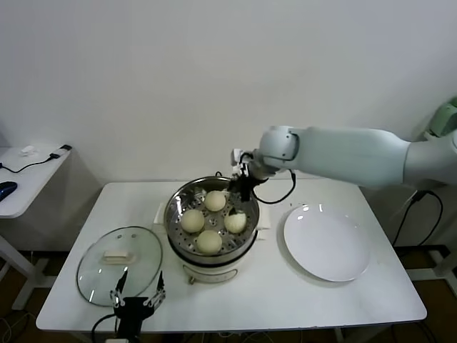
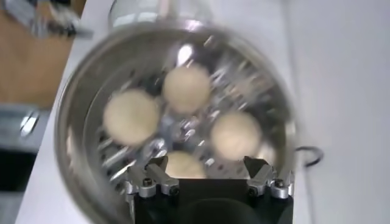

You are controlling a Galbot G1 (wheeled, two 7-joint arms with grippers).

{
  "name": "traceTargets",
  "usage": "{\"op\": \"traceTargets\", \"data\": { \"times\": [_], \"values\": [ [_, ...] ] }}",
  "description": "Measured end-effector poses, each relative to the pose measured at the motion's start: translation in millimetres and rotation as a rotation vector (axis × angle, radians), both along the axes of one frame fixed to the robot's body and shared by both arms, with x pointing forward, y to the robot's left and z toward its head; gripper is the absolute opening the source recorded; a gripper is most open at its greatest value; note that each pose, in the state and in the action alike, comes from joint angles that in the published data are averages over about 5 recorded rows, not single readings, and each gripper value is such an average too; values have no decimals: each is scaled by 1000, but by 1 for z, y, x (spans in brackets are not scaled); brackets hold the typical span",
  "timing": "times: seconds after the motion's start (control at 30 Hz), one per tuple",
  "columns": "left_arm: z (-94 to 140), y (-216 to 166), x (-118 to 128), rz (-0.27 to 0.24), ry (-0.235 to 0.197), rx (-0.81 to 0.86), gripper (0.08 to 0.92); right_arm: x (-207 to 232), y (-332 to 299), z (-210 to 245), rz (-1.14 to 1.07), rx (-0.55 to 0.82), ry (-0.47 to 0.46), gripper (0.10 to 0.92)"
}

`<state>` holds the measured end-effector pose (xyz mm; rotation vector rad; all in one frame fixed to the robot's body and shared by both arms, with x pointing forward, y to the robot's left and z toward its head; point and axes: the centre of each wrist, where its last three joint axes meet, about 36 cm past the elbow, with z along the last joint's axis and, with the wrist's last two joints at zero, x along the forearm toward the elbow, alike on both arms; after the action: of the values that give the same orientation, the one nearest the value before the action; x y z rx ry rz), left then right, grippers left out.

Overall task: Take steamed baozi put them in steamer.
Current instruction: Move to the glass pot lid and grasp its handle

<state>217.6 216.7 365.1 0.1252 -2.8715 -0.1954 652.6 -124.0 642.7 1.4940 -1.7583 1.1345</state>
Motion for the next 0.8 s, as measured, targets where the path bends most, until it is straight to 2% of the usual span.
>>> {"op": "traceTargets", "data": {
  "times": [0.2,0.4,0.6,0.8],
  "values": [
    [8,1,6,4,-10,3,823,4,-38,26,-107,199,-141,823],
    [13,6,12,1,-20,15,823,-3,-97,25,-266,369,-313,823],
    [12,11,17,-13,-17,27,823,-28,-165,-10,-464,507,-457,823],
    [12,14,22,-22,-16,37,823,-65,-214,-62,-628,630,-538,822]
  ]
}}
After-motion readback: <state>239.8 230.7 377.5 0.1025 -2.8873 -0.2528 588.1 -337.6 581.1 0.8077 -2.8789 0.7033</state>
